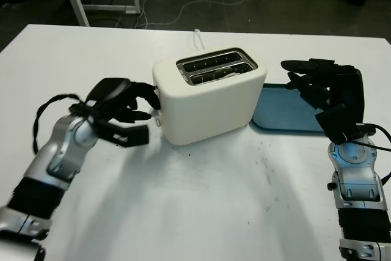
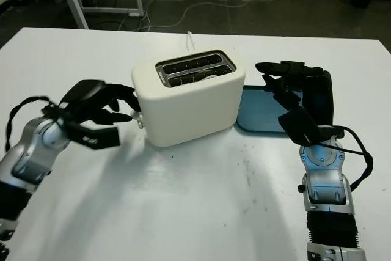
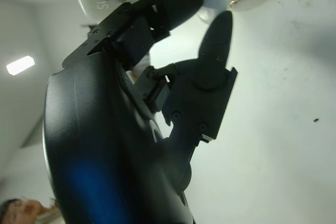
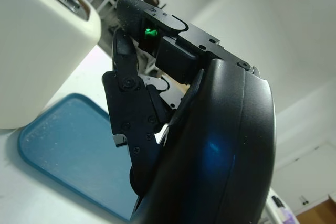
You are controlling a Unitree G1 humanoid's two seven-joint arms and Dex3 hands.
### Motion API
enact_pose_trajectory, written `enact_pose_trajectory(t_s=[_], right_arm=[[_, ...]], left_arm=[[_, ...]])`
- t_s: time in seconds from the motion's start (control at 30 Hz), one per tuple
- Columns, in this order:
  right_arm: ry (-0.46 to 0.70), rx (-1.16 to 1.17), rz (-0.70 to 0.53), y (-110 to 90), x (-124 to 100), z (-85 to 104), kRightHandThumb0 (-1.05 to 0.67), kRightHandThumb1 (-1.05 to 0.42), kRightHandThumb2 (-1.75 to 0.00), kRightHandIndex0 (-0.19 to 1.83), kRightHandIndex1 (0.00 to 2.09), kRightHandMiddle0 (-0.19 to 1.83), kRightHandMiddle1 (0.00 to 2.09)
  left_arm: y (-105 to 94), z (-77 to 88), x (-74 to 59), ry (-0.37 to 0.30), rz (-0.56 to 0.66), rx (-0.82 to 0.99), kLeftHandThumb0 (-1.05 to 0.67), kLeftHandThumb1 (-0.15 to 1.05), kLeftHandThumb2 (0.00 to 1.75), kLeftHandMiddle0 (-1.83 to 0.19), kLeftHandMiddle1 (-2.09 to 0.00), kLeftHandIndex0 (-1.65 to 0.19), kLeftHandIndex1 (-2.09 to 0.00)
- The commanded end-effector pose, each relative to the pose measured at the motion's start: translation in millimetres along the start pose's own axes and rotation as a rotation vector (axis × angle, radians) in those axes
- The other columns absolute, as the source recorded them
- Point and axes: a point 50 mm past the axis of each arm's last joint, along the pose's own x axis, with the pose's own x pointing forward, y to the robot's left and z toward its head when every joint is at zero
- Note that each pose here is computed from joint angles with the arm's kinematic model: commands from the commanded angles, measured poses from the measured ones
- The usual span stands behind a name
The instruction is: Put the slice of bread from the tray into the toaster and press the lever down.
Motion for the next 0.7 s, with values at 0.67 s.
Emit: enact_pose_trajectory(t_s=[0.67], right_arm=[[0.005, -0.044, 0.011, -15.9, -6.1, -4.5, -0.30, -0.92, -0.16, 0.96, 1.00, 1.21, 0.01]], left_arm=[[-142.6, 8.6, -11.4, 0.204, -0.646, -0.073, -0.29, 0.92, 0.48, -0.58, -0.98, -0.86, -0.41]])
